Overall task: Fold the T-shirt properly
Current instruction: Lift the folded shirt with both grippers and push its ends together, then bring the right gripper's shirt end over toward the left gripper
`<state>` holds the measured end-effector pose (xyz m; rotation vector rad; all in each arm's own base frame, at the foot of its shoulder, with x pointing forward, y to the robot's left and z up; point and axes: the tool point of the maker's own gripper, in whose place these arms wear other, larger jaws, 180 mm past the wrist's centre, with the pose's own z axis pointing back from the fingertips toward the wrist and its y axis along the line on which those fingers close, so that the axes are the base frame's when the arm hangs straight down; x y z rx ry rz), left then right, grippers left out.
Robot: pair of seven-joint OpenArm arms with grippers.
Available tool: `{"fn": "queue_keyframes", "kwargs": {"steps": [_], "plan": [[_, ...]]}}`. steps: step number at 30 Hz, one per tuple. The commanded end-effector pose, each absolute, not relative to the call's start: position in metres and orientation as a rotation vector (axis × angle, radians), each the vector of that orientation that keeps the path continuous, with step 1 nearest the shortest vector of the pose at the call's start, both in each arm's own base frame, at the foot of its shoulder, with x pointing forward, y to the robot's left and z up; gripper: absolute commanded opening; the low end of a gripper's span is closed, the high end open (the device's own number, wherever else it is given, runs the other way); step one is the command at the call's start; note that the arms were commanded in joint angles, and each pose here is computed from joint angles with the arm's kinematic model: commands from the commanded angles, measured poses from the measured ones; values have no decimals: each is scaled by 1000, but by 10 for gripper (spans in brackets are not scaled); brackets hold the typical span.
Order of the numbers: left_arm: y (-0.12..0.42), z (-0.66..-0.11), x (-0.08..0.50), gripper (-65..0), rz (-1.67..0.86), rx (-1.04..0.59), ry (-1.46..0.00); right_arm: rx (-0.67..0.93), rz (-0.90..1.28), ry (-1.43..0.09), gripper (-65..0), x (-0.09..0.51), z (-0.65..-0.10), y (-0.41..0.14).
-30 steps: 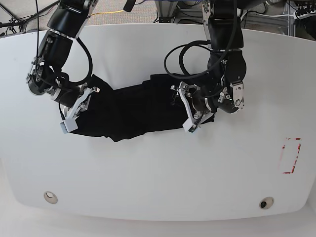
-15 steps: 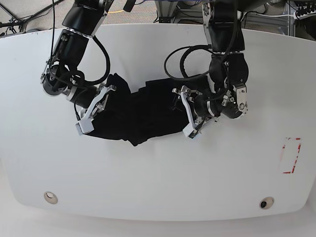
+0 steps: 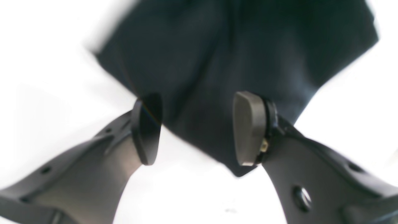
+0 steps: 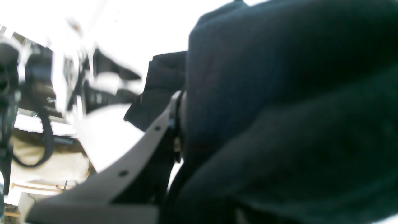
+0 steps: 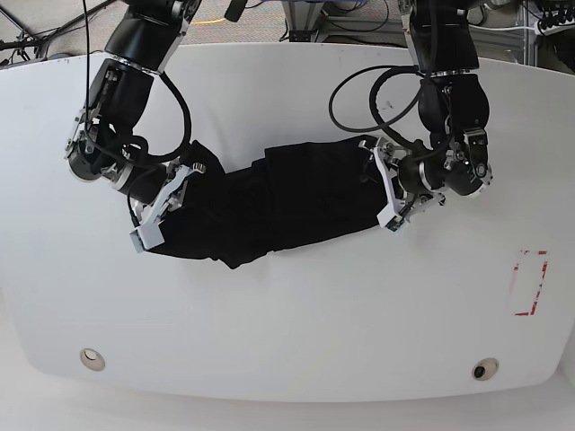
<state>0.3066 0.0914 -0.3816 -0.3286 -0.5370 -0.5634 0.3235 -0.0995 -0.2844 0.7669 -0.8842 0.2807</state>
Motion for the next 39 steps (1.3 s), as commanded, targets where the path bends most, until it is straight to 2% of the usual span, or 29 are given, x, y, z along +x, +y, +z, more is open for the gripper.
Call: {"fn": "queue_keyframes", "kwargs": {"steps": [1, 15, 24, 29, 39], "plan": [[94, -367, 319, -311, -564, -330, -620, 756, 300, -956, -650, 335, -265, -101], [82, -417, 327, -311, -474, -448, -534, 712, 297, -973, -650, 352, -259, -94], [39, -407, 333, -313, -603, -482, -534, 748, 371, -1020, -650, 362, -240, -70], [33, -406, 331, -313, -624, -484, -534, 765, 378, -993, -650, 365, -240, -43], [35, -411, 326, -313, -617, -487, -521, 681, 415, -947, -650, 371, -251, -19]]}}
